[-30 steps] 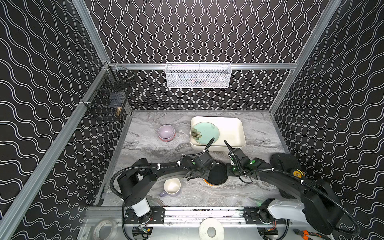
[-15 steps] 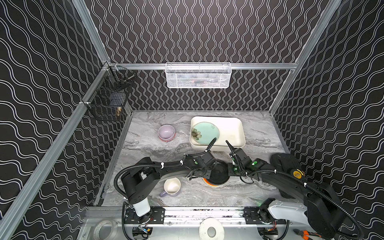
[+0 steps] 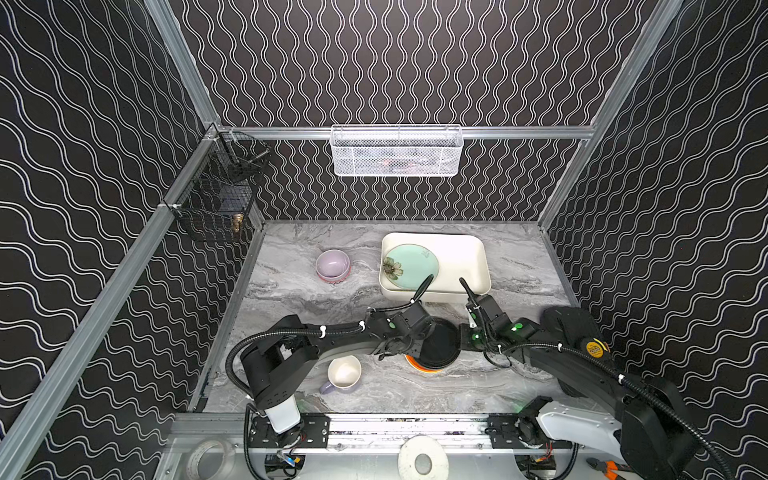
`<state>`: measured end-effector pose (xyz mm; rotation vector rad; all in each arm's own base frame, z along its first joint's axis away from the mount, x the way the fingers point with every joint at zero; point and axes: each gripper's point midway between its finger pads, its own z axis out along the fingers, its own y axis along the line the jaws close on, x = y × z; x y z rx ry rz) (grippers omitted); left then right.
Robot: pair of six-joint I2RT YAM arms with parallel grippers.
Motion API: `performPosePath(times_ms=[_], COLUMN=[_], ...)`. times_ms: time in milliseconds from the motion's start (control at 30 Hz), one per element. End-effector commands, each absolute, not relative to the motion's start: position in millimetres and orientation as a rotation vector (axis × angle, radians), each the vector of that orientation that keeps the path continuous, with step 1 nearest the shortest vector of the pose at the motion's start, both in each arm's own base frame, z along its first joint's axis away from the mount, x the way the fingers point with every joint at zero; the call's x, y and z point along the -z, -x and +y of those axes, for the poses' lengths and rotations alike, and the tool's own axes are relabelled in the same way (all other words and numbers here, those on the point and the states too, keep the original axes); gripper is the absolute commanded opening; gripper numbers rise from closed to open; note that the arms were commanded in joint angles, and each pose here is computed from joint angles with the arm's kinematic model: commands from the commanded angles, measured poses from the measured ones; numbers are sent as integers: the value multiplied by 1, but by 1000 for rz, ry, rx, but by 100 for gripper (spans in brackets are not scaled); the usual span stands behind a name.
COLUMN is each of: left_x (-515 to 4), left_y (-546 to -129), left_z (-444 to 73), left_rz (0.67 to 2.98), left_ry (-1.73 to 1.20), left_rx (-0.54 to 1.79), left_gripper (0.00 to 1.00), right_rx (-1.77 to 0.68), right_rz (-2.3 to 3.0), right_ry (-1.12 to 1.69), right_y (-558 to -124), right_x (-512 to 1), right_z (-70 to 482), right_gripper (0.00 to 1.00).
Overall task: Place the mixed dishes into the plastic bin
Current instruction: 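Lift the black plate off the stack with the right gripper while the left steadies it, then carry the black plate into the cream bin with the right gripper and release it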
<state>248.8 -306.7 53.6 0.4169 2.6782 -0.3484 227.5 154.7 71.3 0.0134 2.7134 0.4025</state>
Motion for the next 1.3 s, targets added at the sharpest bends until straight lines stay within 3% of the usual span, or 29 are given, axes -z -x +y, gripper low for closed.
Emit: performPosePath(times_ms=[0,267,433,967,1267], left_x=[-63,-77,-97,-155,-198], left_y=[-252,-255,-258,-270,-277], left_z=[-304,-296,-288,-235,-203], left_rz=[2657,2632,2588,2490,2428], left_ry=[-401,-397,-379,-190,-110], left_rx=[329,289,270,277,278], left_gripper=[48,71,98,99,99], right_rx=[-355,-377,-418,-551,-569], right_rz=[2714,2683,2663,2594,2521], right_ry=[-22,-26,-22,-19,-18], right_y=[-228,-229,-233,-248,-283], right_x=[-74,-87,-97,-133,-165], right_z=[147,148,153,171,185], right_gripper=[2,1,0,0,0])
